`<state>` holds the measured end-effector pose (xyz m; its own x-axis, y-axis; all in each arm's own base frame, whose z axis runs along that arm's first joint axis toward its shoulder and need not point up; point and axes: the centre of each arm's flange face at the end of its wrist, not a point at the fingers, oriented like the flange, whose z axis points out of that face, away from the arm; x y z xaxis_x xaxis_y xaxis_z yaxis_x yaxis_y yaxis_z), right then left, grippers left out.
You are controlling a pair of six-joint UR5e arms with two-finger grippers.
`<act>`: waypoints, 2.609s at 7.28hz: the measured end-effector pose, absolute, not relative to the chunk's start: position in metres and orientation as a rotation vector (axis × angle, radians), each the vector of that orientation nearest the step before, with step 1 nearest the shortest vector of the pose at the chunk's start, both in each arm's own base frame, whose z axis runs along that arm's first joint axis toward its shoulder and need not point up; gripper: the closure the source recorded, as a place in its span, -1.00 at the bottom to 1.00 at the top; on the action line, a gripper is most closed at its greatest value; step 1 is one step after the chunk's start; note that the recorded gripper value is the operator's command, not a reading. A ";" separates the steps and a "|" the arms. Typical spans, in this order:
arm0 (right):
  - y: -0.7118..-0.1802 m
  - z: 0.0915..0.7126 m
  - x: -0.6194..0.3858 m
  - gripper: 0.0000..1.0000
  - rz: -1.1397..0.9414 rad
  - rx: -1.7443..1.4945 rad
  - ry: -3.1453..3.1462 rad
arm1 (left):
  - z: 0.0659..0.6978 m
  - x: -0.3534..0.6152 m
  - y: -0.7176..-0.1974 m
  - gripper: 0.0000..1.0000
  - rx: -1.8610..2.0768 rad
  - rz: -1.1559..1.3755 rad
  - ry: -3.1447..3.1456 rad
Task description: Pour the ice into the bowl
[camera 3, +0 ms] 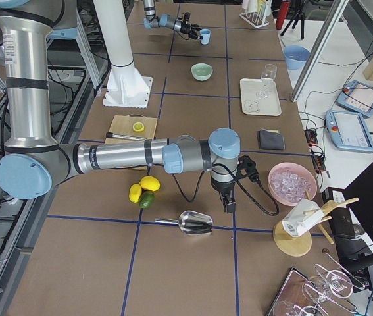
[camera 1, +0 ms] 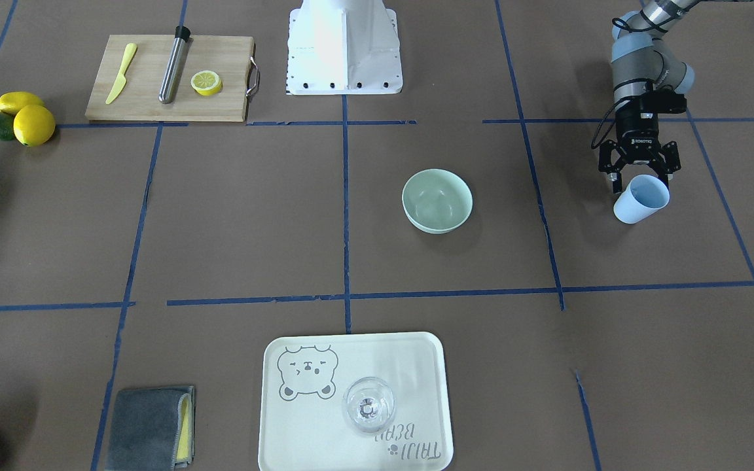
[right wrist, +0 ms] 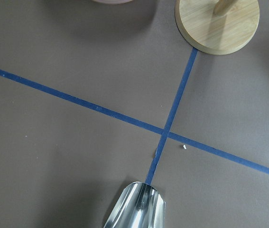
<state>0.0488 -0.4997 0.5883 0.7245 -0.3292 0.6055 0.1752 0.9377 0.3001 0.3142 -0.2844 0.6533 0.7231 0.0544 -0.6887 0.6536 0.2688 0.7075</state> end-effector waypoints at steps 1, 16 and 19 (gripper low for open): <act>-0.500 0.588 0.049 -1.00 -0.281 0.229 -0.708 | 0.652 0.318 -0.291 -0.99 1.256 -0.466 0.682; -0.501 0.587 0.051 -1.00 -0.278 0.234 -0.707 | 0.591 0.354 -0.318 1.00 1.273 -0.372 0.737; -0.500 0.587 0.051 -1.00 -0.276 0.233 -0.707 | 0.478 0.389 -0.324 1.00 1.401 -0.273 0.819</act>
